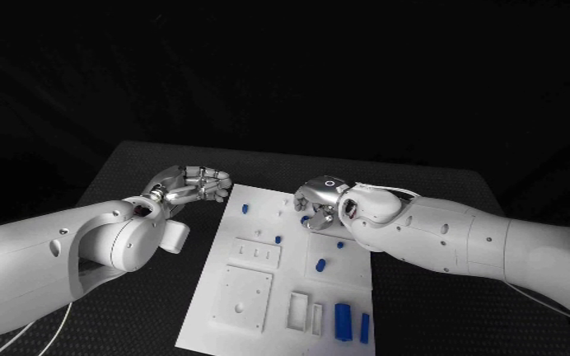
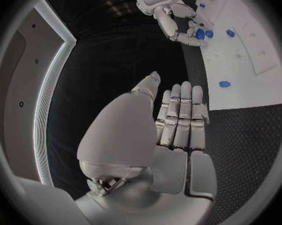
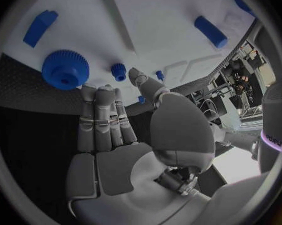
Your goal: Assemble the parts on the task board
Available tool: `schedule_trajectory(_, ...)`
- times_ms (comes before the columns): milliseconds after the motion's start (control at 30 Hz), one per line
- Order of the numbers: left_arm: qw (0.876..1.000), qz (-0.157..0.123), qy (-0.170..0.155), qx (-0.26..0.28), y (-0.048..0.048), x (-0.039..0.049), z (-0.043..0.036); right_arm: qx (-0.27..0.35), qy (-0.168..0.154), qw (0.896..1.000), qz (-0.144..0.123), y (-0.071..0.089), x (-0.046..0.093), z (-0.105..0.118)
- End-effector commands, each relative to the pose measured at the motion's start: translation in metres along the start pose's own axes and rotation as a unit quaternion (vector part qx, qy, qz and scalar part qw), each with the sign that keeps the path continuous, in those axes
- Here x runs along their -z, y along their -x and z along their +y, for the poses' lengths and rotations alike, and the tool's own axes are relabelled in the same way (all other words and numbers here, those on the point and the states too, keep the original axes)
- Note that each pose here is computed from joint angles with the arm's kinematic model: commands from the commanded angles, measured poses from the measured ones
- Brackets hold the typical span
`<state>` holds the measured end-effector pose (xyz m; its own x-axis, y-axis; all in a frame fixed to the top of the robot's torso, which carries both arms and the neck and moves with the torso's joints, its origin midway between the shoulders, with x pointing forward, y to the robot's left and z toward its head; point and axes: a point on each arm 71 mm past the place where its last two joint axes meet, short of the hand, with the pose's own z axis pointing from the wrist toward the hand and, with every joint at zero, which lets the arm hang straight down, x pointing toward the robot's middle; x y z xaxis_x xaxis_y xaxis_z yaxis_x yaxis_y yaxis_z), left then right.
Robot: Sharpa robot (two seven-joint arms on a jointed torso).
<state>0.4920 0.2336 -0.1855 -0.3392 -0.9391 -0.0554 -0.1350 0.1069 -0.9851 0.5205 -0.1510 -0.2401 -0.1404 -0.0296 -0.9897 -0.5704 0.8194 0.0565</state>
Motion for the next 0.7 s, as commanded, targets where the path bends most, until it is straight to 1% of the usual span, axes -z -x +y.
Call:
schedule_trajectory(33, 1.0, 0.007, -0.002, 0.004, -0.0005, -0.0008, -0.0011, 0.006, 0.003, 1.0, 0.013, -0.0021, 0.0016, -0.0004)
schedule_trajectory(233, 1.0, 0.005, -0.002, 0.004, 0.001, -0.0014, -0.0008, 0.008, 0.003, 1.0, 0.016, -0.0027, 0.0029, -0.0018)
schedule_trajectory(500, 1.0, 0.006, -0.002, 0.004, 0.0004, -0.002, -0.0006, 0.008, 0.006, 1.0, 0.024, -0.004, 0.0007, 0.0007)
schedule_trajectory(700, 1.0, 0.007, -0.002, 0.004, -0.0001, -0.0025, -0.0005, 0.014, 0.002, 0.999, 0.033, -0.0075, 0.0003, -0.0023)
